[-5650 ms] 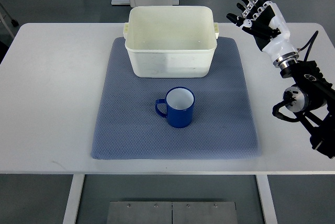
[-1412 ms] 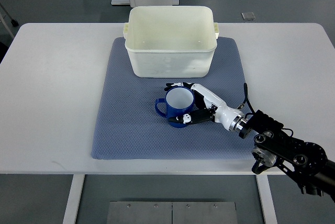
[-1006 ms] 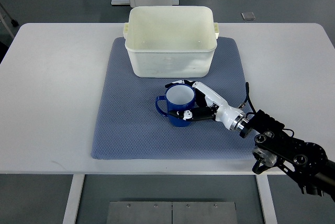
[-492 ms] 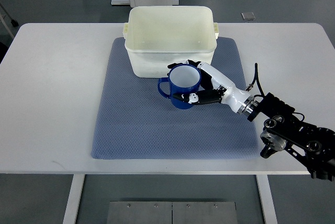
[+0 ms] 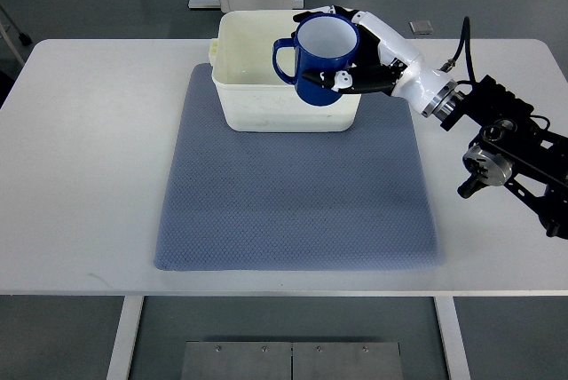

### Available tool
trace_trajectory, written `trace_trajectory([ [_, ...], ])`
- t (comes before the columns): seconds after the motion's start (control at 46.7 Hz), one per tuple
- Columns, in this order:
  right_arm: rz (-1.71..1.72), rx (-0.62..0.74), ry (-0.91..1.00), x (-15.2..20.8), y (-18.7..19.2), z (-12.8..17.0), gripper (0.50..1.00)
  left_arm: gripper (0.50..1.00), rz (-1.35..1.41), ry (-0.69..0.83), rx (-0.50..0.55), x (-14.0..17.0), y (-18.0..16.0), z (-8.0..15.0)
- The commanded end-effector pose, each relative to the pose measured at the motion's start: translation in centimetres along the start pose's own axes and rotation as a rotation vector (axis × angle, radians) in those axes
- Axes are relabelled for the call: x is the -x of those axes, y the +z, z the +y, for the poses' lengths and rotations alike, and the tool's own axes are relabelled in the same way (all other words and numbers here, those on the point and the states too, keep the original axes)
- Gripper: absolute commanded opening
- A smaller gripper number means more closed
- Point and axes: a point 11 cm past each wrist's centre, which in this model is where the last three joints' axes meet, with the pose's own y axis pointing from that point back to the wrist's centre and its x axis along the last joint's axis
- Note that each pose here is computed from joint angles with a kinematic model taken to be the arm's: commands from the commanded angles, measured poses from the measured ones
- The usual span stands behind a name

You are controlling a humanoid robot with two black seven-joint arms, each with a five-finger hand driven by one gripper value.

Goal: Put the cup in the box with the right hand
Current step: 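Lift the blue mug with the right hand up over the cream tub, then lower the blue mug into the cream tub with the right hand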

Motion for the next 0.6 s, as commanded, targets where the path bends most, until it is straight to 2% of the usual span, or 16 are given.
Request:
trace_trajectory([
  [0.0,0.013,0.005,0.019,-0.7,-0.5,-0.6,0.500,1.000,0.000,0.000,0.000,0.0,0.0,0.0],
  [0.278,0.021,0.029,0.063,-1.1,0.0,-4.1,0.500,1.000,0.000,0.000,0.000,0.0,0.0,0.0],
  [0.578,0.030,0.097,0.179,-1.1,2.9,-6.3,0.500,1.000,0.000,0.000,0.000,0.0,0.0,0.0],
])
